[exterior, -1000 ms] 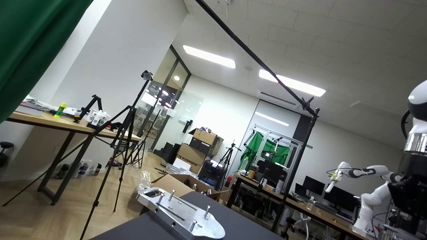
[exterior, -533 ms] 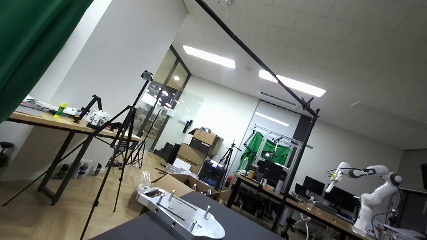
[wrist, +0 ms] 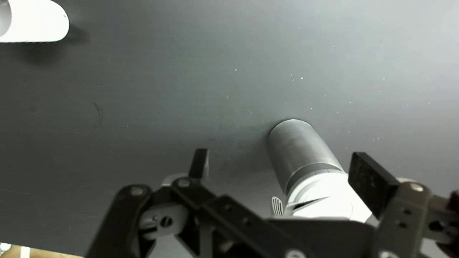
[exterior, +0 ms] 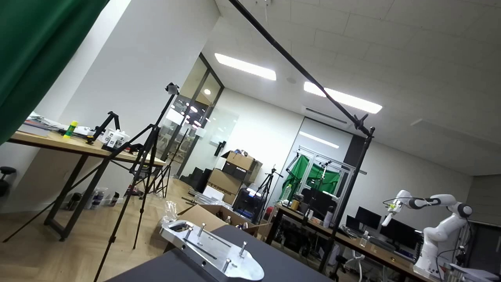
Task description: Push the lid on the tap of the flask
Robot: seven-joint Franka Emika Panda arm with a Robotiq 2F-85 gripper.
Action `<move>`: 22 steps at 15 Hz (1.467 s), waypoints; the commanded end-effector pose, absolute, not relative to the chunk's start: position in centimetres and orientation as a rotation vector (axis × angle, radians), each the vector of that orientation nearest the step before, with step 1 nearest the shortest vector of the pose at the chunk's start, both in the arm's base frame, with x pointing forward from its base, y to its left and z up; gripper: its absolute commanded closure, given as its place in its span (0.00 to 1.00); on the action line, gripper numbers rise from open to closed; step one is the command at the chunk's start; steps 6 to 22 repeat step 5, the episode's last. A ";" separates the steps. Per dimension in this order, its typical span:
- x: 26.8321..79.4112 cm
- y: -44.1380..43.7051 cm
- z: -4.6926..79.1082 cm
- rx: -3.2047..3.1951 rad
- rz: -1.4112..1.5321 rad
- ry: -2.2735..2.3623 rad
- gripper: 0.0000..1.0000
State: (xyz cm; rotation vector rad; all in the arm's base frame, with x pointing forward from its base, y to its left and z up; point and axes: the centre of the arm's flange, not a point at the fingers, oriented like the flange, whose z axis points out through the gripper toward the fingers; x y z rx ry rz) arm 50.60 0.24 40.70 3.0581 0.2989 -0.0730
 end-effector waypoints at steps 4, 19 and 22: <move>50.4 -0.5 40.9 3.061 -0.090 0.277 0.00; 50.4 -0.5 40.9 3.061 -0.090 0.277 0.00; 50.4 -0.5 40.9 3.061 -0.090 0.277 0.00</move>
